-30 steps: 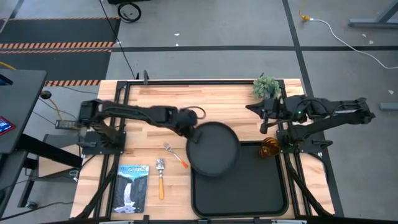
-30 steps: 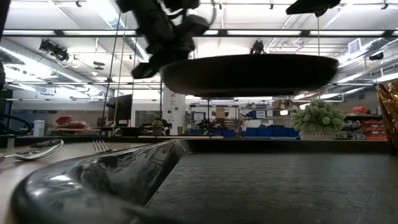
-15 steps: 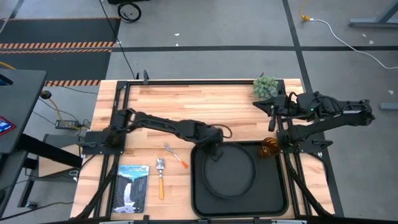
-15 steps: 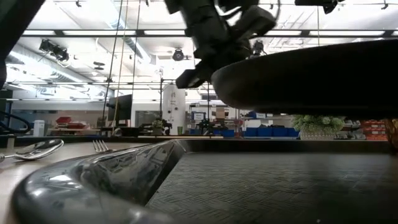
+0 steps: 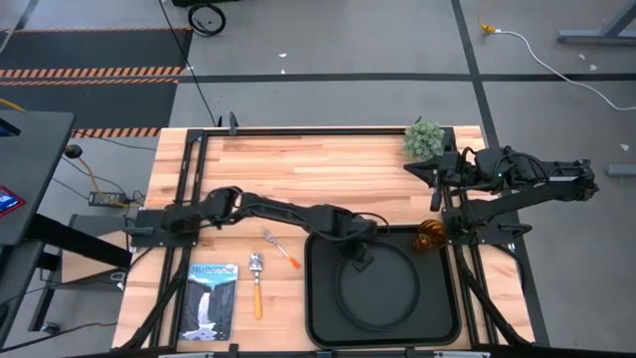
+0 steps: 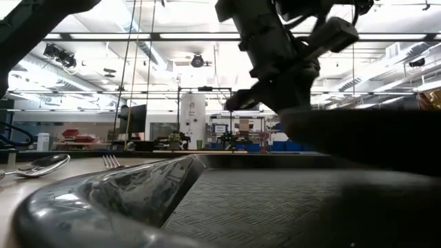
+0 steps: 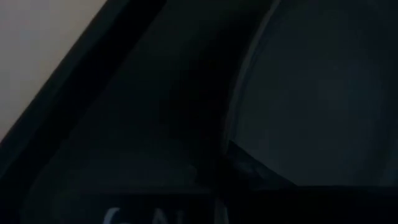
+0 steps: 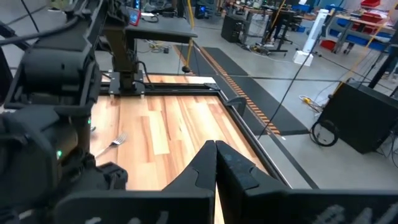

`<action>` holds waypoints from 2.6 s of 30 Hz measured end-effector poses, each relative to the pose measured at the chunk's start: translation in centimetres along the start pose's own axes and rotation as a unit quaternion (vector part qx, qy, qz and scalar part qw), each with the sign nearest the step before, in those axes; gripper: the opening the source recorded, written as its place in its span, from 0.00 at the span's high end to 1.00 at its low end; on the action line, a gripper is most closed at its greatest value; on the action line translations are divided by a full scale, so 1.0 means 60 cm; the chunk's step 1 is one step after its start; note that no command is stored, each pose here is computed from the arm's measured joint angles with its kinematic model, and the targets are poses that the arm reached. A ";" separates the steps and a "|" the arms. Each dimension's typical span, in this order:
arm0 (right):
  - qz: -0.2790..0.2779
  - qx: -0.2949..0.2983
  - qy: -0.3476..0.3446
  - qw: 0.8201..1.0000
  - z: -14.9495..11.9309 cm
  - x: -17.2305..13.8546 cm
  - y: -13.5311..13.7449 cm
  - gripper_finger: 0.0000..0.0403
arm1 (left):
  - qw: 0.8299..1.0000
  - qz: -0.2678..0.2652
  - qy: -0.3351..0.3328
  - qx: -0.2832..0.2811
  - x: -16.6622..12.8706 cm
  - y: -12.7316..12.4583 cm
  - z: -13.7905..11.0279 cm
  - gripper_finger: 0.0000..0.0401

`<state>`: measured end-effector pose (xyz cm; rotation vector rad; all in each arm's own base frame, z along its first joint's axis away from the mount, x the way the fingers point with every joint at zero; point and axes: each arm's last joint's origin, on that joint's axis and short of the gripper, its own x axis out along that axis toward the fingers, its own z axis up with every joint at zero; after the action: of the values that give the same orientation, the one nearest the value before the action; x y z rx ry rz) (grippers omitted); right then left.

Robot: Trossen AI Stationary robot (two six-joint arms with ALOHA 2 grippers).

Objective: Pick and place plate/cup/fork/spoon on tray
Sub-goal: Put the black plate on the black serving tray to the bottom of the orange cup, then put the orange fork on the black serving tray to the left of the black plate

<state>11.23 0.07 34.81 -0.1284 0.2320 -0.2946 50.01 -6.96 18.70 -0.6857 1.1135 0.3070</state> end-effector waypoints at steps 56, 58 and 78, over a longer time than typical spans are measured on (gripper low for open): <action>0.013 0.012 0.002 1.000 -0.001 0.001 0.002 0.98 | 0.959 -0.039 0.046 0.278 0.029 -0.097 -0.134 0.67; 0.016 0.012 0.003 1.000 -0.001 0.001 0.002 0.98 | 0.957 -0.026 0.064 0.282 0.043 -0.094 -0.147 0.68; 0.022 0.014 0.004 1.000 -0.001 0.001 0.003 0.98 | 0.962 -0.035 0.026 0.270 0.039 -0.101 -0.137 0.77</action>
<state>11.34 0.20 34.70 -0.0939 0.2390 -0.2554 48.45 -17.10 16.53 -0.2454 1.1545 -0.0816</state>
